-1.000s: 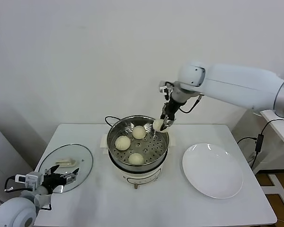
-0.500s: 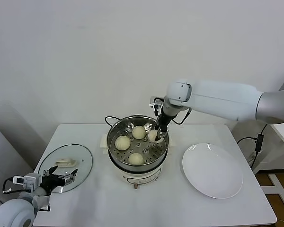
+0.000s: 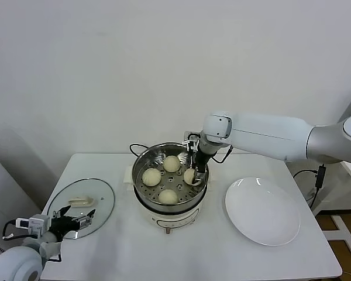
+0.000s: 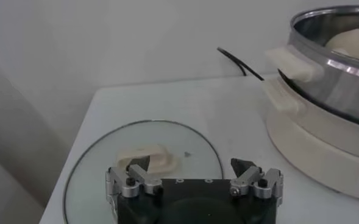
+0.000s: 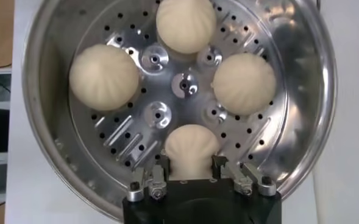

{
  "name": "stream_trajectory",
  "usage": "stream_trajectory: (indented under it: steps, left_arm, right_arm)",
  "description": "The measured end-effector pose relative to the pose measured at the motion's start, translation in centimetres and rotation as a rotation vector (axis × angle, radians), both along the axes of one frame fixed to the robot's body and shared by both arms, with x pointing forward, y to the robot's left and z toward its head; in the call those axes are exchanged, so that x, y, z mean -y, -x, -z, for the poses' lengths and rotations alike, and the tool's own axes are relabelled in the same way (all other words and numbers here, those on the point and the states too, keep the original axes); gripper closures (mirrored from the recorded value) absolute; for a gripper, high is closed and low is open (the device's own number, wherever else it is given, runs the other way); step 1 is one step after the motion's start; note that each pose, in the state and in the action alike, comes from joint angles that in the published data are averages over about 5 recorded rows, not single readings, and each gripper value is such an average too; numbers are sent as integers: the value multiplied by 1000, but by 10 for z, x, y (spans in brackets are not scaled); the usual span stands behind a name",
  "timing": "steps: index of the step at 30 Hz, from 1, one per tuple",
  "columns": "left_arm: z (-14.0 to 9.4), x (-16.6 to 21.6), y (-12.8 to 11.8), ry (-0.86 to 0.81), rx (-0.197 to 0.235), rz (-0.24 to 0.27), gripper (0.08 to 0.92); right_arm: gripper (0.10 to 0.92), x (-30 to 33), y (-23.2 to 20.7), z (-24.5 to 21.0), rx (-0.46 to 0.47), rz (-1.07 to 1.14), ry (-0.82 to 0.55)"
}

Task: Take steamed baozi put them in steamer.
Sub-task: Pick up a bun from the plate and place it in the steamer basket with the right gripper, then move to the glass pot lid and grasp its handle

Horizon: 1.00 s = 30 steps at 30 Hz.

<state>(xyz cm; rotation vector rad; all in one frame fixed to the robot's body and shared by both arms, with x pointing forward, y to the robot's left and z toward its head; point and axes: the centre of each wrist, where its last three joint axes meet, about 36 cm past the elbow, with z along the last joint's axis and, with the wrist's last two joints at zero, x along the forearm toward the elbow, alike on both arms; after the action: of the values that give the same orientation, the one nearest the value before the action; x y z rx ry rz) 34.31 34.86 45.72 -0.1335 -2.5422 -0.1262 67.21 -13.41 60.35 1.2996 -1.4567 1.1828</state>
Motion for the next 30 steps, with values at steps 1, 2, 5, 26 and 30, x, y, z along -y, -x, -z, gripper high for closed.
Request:
stream_trajectory:
  steps: [1, 2, 5, 26, 30]
  left_arm:
    - [0, 0, 0, 1, 0, -1, 177]
    - [0, 0, 0, 2, 1, -1, 177]
    - [0, 1, 1, 5, 1, -3, 177]
    - [-7, 2, 1, 0, 20, -20, 177]
    - [-8, 2, 0, 1, 25, -18, 177]
  right_arm:
    - [399, 0, 0, -1, 0, 0, -3]
    - [373, 0, 0, -2, 0, 0, -7]
    - [286, 1, -1, -7, -3, -1, -24]
    - [200, 136, 15, -55, 102, 248, -522]
    - [200, 171, 27, -33, 175, 328, -701]
